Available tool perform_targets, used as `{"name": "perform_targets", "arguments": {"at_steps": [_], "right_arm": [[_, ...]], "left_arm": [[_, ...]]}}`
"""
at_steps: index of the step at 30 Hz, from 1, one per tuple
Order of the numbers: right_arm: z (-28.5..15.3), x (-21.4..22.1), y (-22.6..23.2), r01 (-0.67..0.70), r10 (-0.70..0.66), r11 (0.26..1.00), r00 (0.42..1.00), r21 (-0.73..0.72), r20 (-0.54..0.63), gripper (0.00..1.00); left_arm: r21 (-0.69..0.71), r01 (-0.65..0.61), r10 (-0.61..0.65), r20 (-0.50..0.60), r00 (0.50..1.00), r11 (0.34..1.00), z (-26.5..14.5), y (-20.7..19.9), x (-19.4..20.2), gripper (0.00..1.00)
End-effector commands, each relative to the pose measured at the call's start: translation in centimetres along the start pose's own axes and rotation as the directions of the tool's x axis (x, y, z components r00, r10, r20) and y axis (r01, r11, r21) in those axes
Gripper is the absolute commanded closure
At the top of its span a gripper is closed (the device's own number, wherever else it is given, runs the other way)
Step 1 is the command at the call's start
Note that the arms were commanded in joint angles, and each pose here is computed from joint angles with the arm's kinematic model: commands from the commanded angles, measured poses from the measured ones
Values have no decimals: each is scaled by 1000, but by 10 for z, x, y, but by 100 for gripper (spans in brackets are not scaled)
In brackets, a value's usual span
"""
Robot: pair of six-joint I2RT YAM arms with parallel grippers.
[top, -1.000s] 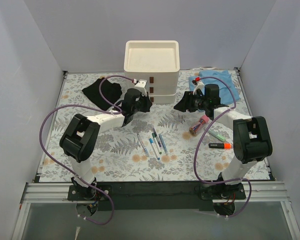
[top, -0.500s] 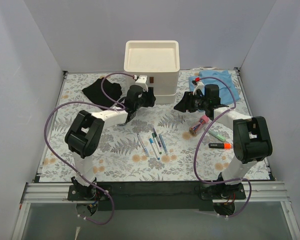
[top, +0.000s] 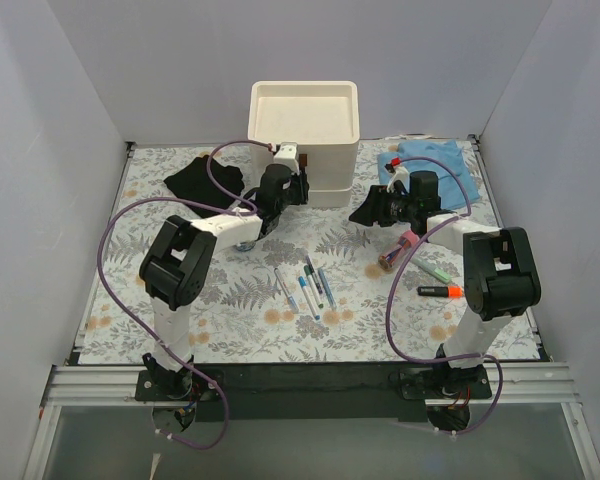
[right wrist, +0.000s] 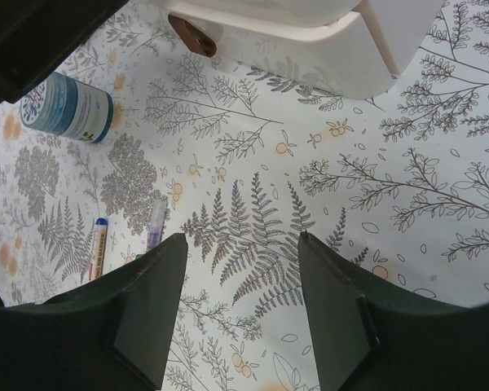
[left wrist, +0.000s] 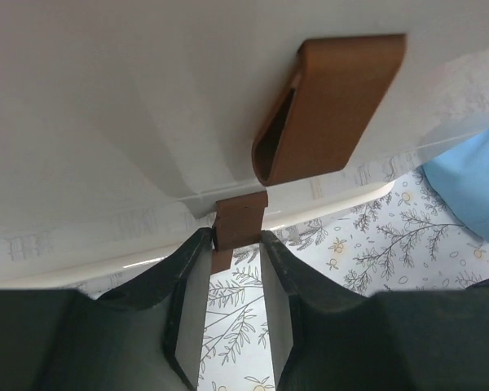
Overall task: Sort the stationery into containers
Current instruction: Open the drawer in the storage box.
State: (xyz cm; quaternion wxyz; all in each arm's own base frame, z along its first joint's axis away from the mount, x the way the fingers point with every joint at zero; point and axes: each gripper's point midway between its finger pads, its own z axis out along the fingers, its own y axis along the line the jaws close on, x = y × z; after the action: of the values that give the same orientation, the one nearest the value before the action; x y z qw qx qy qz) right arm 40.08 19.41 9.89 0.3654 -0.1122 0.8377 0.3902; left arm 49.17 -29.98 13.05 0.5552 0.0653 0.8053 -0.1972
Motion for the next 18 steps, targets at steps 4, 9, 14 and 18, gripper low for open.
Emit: {"name": "perform_targets", "arguments": {"at_steps": [4,9,14,18], "right_arm": [[1,-16,5,33,-31,999,999,-37,43,35],[1,-15,4,28,-27,999,999,-38,42,35],[0,-15,2,27,-26,999,999,-38,42,35],[-1,-12,1,23,-22,999,999,-36,39,35]], "left_arm": [[-19,-7,9,72,997,1000,6,-13,-22,72],[-19,-18,19,69,997,1000,7,-16,-18,87],[-7,-14,14,46,999,1000,0,-19,-15,100],[3,-19,19,20,1000,1000,-10,-18,-9,100]]}}
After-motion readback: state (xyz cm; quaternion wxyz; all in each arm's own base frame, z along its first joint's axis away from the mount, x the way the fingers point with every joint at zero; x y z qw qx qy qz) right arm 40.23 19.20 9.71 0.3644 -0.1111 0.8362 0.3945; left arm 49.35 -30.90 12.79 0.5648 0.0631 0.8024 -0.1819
